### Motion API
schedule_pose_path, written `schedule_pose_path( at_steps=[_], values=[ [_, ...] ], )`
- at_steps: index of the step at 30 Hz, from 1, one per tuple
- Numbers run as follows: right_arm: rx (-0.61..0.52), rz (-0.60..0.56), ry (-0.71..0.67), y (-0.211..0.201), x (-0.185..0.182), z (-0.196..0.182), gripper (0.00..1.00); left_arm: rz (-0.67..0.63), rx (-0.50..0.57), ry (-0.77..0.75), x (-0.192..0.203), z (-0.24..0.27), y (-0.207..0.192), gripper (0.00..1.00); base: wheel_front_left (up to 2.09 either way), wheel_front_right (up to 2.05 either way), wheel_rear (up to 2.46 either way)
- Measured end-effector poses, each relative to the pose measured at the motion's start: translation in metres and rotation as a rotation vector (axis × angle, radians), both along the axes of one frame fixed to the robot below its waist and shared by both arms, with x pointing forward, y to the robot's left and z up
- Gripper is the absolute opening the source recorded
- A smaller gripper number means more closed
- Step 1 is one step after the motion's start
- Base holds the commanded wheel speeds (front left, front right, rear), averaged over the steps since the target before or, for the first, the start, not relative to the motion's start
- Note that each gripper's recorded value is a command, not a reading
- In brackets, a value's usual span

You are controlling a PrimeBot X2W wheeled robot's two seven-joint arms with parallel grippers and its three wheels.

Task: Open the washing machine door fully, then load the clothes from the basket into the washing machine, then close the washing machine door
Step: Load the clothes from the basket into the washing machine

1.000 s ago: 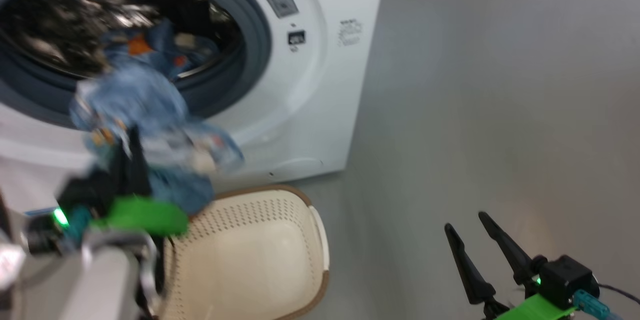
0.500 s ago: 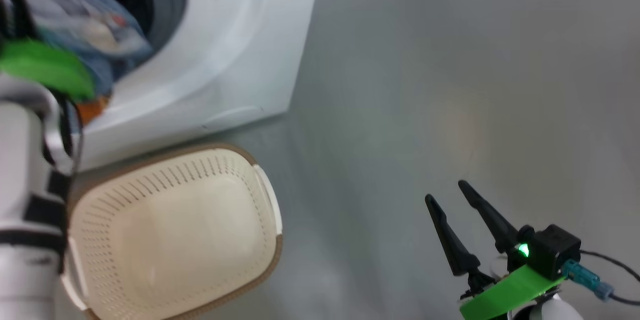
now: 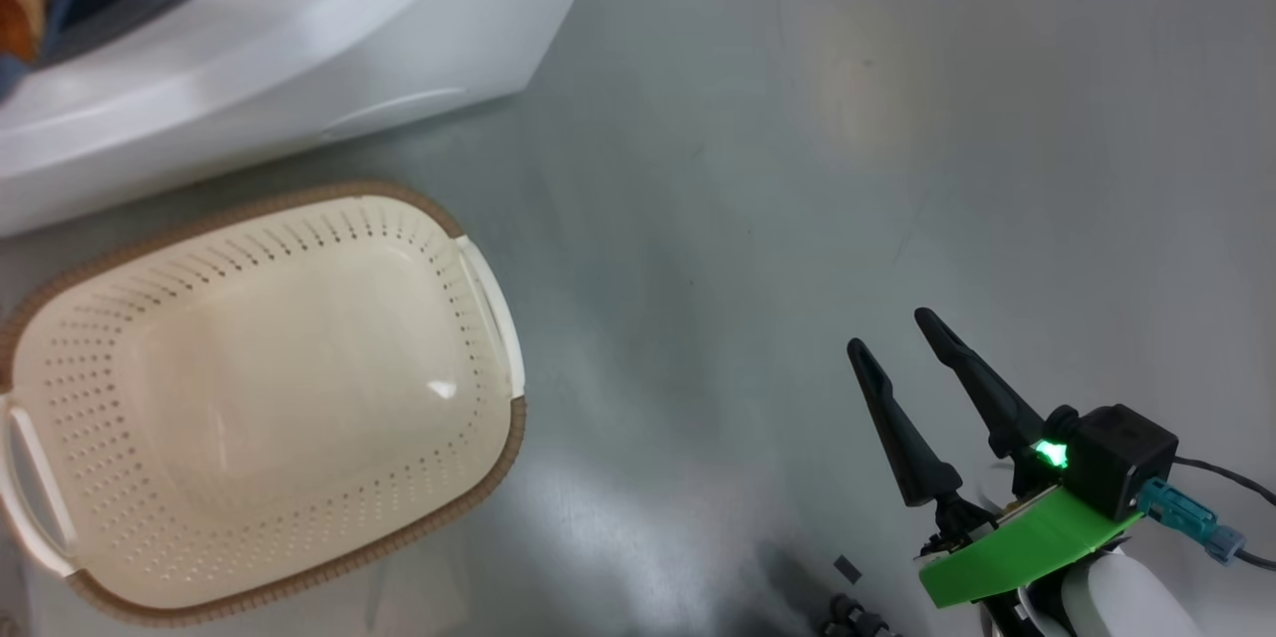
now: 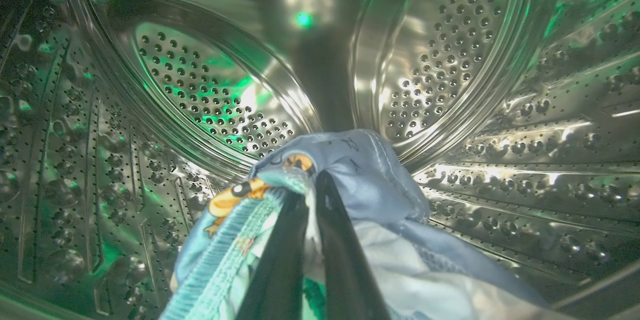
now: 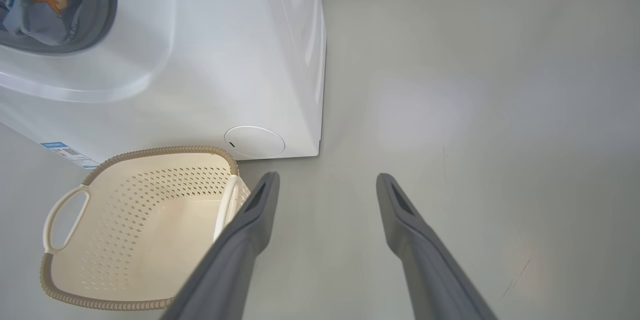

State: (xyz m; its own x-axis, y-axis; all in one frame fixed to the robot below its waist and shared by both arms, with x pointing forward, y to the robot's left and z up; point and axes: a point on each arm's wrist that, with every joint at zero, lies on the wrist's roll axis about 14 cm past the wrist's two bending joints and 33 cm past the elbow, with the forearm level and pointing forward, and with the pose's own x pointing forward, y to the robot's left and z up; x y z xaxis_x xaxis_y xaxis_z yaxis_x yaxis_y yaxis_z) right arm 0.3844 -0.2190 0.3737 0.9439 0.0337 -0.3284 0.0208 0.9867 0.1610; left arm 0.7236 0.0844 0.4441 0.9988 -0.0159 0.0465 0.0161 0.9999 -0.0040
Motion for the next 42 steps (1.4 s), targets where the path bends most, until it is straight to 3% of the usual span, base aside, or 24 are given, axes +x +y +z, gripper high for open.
schedule_pose_path(
  at_steps=[11,16,17,19,20,21,24,30,42],
  values=[
    [0.006,0.005,0.058,0.002,-0.004,-0.018,1.0,0.074,-0.009,-0.127,0.018,0.026,0.012,0.0,0.0,0.0,0.0],
    [0.015,0.006,0.058,0.004,-0.004,-0.019,1.0,0.07,0.016,-0.073,0.016,0.009,0.011,0.0,0.0,0.0,0.0],
    [0.018,0.009,0.056,0.005,-0.004,-0.018,1.0,0.068,0.03,-0.02,0.013,-0.007,0.011,0.05,0.0,0.0,0.0],
    [0.019,0.011,0.055,0.006,-0.004,-0.018,1.0,0.068,0.038,0.005,0.012,-0.013,0.011,0.42,0.0,0.0,0.0],
    [0.02,0.012,0.055,0.006,-0.003,-0.018,1.0,0.068,0.045,0.024,0.011,-0.019,0.012,0.94,0.0,0.0,0.0],
    [0.022,0.014,0.054,0.007,-0.003,-0.018,1.0,0.07,0.051,0.047,0.009,-0.024,0.013,1.0,0.0,0.0,0.0],
    [0.028,0.024,0.044,0.01,-0.001,-0.016,1.0,0.077,0.052,0.124,0.005,-0.036,0.017,1.0,0.0,0.0,0.0],
    [0.033,0.049,0.021,0.014,0.005,-0.011,1.0,0.094,0.049,0.123,-0.002,-0.023,0.015,1.0,0.0,0.0,0.0],
    [0.053,0.089,-0.063,0.027,0.017,0.012,1.0,0.117,-0.07,0.17,-0.048,-0.015,0.01,1.0,0.0,0.0,0.0]
  ],
)
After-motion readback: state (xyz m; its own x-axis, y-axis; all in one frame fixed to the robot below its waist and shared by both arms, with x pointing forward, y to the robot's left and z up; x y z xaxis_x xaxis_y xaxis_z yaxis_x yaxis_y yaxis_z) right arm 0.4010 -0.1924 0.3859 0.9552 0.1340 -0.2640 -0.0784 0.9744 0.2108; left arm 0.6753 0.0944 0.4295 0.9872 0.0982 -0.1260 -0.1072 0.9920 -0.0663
